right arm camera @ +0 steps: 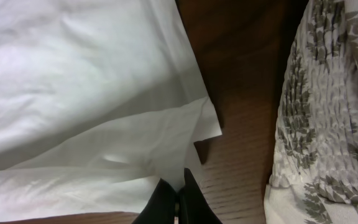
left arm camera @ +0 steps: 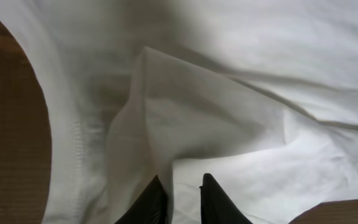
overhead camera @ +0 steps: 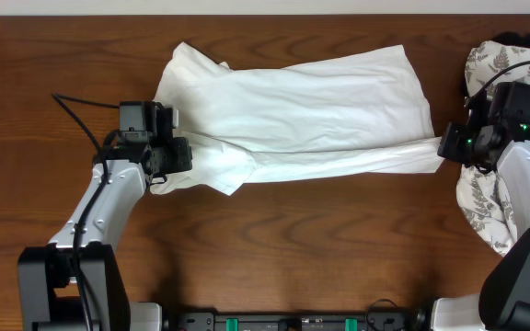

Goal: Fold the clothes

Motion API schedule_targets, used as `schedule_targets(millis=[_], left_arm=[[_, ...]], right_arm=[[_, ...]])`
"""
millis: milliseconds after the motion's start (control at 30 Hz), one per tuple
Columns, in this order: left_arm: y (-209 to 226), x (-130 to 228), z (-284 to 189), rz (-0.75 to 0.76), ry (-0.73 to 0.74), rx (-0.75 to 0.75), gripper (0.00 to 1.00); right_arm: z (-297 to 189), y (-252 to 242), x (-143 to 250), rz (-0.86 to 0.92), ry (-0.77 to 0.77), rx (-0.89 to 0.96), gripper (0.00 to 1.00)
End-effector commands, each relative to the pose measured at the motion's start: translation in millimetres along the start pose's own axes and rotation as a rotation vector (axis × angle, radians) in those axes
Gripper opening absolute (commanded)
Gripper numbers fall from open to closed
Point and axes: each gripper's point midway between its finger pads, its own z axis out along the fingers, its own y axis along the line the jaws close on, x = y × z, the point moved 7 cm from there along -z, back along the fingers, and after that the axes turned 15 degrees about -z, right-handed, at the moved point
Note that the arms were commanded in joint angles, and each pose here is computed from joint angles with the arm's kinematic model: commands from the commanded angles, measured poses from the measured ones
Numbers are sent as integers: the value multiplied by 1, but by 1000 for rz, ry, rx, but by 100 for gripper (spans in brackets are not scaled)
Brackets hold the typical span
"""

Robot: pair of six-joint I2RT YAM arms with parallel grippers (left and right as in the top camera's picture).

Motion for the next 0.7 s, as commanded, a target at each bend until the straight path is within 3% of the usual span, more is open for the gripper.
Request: schedule_targets(millis=[0,133,233,667], left_arm=[[2,1,2,16,1,-16,20],[3,2,2,15,7,-24,19],[4,2,2,14,5,-32,6],[-1,-11,-2,1,-50,-19,6]], right_arm=[[2,-1,2,17,8,-2,1],[2,-1,2,17,8,-2,1],[2,-1,2,17,8,-2,1],[2,-1,2,17,8,-2,1]])
